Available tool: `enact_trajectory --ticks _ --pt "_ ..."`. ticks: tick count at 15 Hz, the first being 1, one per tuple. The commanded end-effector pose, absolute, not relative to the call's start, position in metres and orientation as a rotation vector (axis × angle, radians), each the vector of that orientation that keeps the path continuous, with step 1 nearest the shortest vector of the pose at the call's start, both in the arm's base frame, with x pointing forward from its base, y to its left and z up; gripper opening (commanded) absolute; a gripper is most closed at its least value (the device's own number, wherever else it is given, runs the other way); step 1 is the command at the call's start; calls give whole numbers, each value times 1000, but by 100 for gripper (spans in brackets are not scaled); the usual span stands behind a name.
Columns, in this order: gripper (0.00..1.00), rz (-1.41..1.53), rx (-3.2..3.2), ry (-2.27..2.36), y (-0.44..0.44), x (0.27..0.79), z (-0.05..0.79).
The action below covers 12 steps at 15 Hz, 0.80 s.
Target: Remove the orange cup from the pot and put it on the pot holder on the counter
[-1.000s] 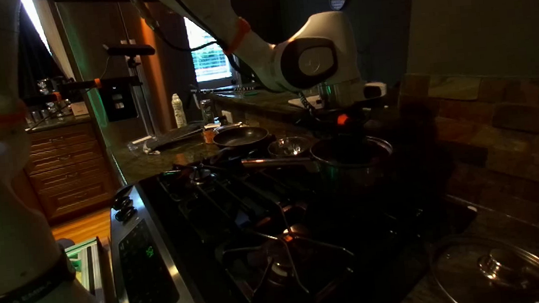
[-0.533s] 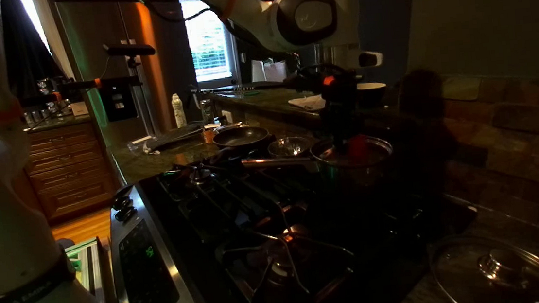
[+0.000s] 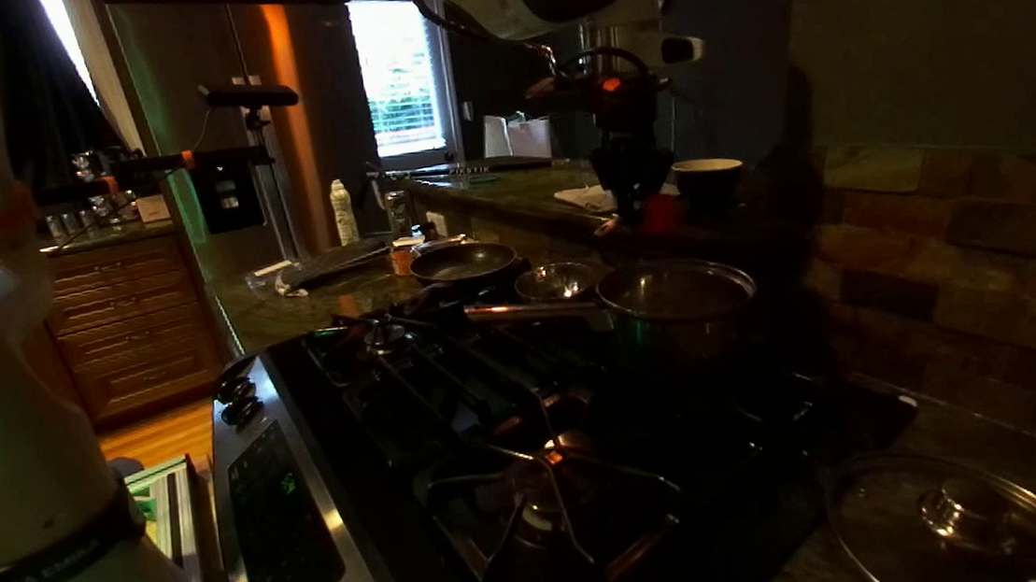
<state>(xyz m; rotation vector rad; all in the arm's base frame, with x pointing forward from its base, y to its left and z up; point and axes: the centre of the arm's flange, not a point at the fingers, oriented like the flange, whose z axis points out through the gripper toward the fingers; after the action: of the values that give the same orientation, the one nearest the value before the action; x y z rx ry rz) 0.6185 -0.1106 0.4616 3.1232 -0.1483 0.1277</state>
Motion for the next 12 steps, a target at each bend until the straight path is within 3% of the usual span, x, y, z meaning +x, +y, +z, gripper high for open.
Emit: enact_trajectory --ticks 1,5,6,12 --pt "4 114 3153 94 -66 644 474" --pt "4 145 3156 365 -20 656 472" --pt "17 164 3134 262 -29 643 474" --pt "17 164 3133 345 -18 650 470"
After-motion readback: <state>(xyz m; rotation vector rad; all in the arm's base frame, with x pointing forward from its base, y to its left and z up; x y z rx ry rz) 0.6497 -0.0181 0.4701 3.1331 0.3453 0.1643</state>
